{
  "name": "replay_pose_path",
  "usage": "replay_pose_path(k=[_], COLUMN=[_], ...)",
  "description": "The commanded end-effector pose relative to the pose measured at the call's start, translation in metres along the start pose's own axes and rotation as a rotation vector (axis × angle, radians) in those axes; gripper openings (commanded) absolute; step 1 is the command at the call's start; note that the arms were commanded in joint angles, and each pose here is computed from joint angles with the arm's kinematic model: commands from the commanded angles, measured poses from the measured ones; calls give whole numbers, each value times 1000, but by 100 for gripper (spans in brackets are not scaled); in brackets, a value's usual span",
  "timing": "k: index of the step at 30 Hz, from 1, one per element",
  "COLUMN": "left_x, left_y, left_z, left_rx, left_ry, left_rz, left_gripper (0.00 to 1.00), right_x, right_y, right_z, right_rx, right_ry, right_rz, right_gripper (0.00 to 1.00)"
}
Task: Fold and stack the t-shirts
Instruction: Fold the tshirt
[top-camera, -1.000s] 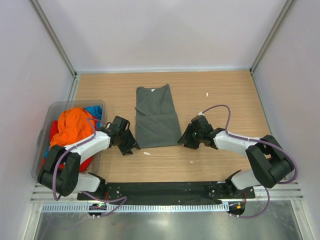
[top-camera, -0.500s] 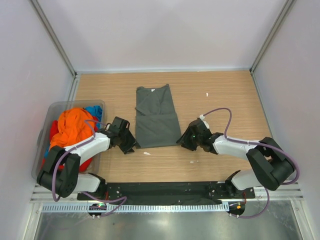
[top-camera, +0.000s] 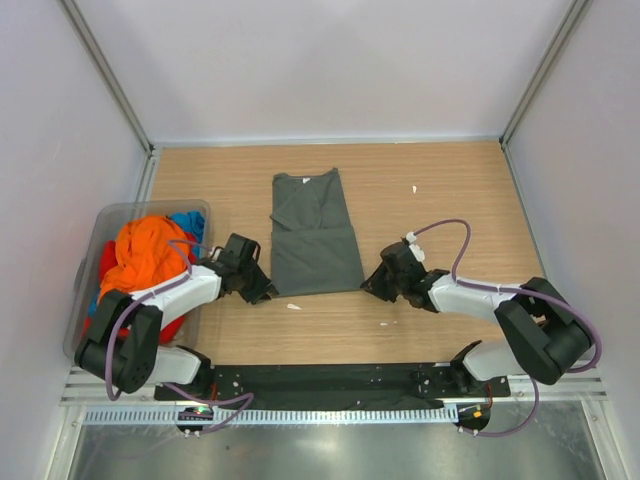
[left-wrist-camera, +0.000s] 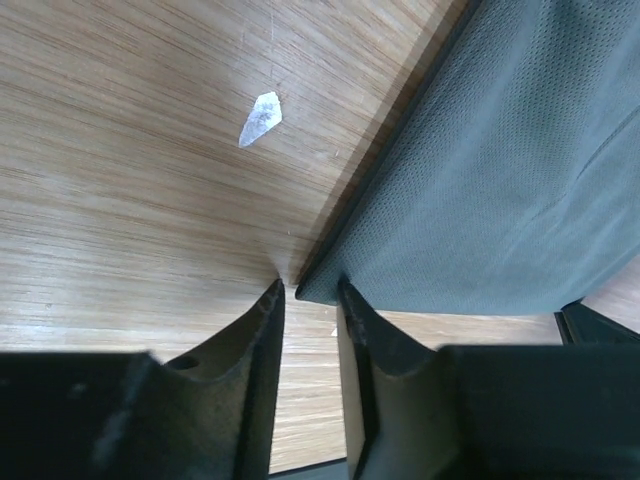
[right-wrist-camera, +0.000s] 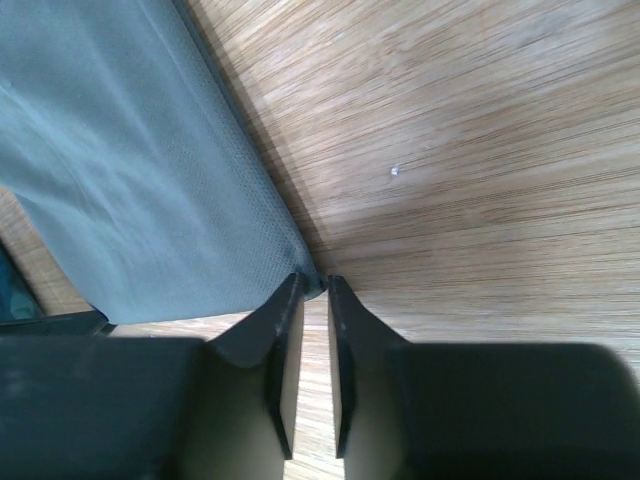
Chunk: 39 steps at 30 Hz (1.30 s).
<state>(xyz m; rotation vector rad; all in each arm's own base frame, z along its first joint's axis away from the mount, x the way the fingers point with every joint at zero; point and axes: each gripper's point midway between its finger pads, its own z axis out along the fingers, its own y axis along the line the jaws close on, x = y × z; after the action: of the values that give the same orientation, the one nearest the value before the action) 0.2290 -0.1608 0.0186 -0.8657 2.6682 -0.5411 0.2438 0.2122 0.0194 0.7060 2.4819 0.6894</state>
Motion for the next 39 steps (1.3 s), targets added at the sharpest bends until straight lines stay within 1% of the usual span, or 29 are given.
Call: replay_pose_path(k=[1, 2, 4, 5, 6, 8, 11, 12, 15, 16, 17, 18, 19, 20, 22, 23, 26, 27, 29, 30, 31, 34, 39], left_x=[-3, -3, -3, -3, -4, -4, -5, -6, -3, -1, -5, -6, -5, -11, -13, -13, -5, 2, 2, 7, 8, 9, 6], left_y=[15, 13, 12, 11, 10, 10, 13, 13, 13, 17, 18, 19, 25, 25, 27, 25, 22, 27, 23, 20, 18, 18, 22], left_z=[8, 8, 8, 8, 8, 7, 3, 1, -7, -10, -13, -17, -22, -27, -35, -37, -31, -26, -16, -14, -9, -3, 1], left_rx=[-54, -51, -48, -44, -45, -43, -74, -76, -74, -83, -96, -94, -119, -133, -139, -127, -83, -80, -55, -36, -25, -28, -65], left_ry=[-34, -35, -35, -36, -36, -36, -40, -39, -37, -28, -55, -64, -60, -87, -103, -105, -81, -53, -58, -30, -29, -21, -28], left_rz=[1, 1, 4, 7, 6, 13, 37, 49, 67, 77, 87, 96, 116, 128, 150, 148, 105, 92, 68, 49, 40, 14, 11], left_gripper=[27, 23, 20, 17, 14, 8, 1, 0, 0, 0, 4, 12, 22, 33, 38, 43, 44, 43, 41, 40, 39, 38, 36], right_x=[-5, -4, -4, -4, -6, -5, -1, 1, 12, 17, 23, 24, 26, 29, 30, 30, 32, 35, 35, 37, 38, 39, 37], right_y=[-17, -18, -18, -18, -11, -11, -8, -7, -2, -9, -11, -14, -14, -16, -17, -17, -13, -12, -10, -9, -9, -9, -11], right_z=[1, 1, 0, 0, 0, -1, -5, -6, -11, -11, -13, -13, -14, -16, -17, -17, -18, -18, -18, -18, -18, -20, -22], right_rx=[51, 53, 50, 49, 21, 17, 8, 5, -9, 16, 13, 17, 15, 13, 12, 9, 0, -2, -5, -7, -8, -11, -15], right_ry=[-53, -51, -51, -50, -61, -64, -67, -67, -72, -62, -54, -60, -64, -60, -69, -69, -66, -61, -62, -58, -57, -54, -65], right_rz=[-5, -7, -8, -9, -10, -17, -31, -33, -54, -56, -65, -61, -48, -52, -45, -45, -52, -60, -62, -66, -69, -68, -66], right_gripper=[19, 15, 10, 4, 1, 1, 1, 1, 1, 1, 1, 1, 1, 1, 1, 1, 1, 1, 1, 1, 1, 1, 1])
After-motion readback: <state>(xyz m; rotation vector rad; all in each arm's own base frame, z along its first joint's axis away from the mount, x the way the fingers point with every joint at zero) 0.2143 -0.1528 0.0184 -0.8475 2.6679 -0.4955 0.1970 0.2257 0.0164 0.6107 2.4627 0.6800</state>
